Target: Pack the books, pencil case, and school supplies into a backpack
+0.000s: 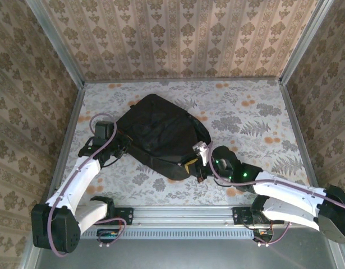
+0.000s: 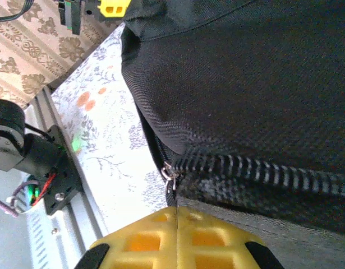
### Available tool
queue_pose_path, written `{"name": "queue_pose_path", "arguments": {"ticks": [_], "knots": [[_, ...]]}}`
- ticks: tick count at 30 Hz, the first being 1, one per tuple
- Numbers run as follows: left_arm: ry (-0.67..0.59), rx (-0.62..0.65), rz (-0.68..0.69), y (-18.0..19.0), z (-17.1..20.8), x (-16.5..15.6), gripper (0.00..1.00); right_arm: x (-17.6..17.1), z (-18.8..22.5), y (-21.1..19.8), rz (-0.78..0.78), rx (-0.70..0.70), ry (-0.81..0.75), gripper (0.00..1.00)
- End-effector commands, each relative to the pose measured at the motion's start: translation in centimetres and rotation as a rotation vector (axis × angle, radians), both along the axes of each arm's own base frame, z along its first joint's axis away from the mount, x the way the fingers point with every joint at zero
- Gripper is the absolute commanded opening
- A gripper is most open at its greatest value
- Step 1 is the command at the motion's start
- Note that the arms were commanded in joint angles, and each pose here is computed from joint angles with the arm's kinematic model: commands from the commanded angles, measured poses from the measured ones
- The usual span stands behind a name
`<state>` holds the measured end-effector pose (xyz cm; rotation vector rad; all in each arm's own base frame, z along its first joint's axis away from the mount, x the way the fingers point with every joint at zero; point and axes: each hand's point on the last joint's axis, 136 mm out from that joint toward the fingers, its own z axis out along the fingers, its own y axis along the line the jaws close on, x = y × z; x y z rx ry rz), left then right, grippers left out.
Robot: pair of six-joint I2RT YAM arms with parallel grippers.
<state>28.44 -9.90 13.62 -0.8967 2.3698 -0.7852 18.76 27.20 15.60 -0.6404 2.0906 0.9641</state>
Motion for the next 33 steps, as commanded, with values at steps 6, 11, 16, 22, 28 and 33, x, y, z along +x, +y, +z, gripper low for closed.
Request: {"name": "queue_pose_path", "arguments": {"ticks": [6, 11, 16, 22, 28, 33], "knots": [[-0.107, 0.19, 0.13, 4.6, 2.7, 2.8, 0.0, 0.4, -0.6, -1.2, 0.019, -0.24, 0.033, 0.0], [-0.084, 0.233, 0.099, 4.8, 2.9, 3.0, 0.0, -1.4, -0.7, -1.1, 0.067, -0.279, 0.176, 0.0], [-0.065, 0.224, 0.063, 4.2, 2.5, 3.5, 0.0, -2.9, -0.4, -0.6, 0.106, -0.223, 0.262, 0.0], [-0.071, 0.179, 0.041, 3.2, 2.3, 3.7, 0.0, -2.6, -1.1, 2.5, 0.101, -0.054, 0.42, 0.0], [-0.082, 0.161, 0.038, 3.0, 2.4, 3.4, 0.0, -1.5, -2.4, 2.6, 0.043, -0.056, 0.407, 0.32], [-0.072, 0.15, 0.02, 2.6, 2.2, 3.4, 0.0, -0.3, -0.4, 1.0, 0.003, -0.101, 0.256, 0.55]]}}
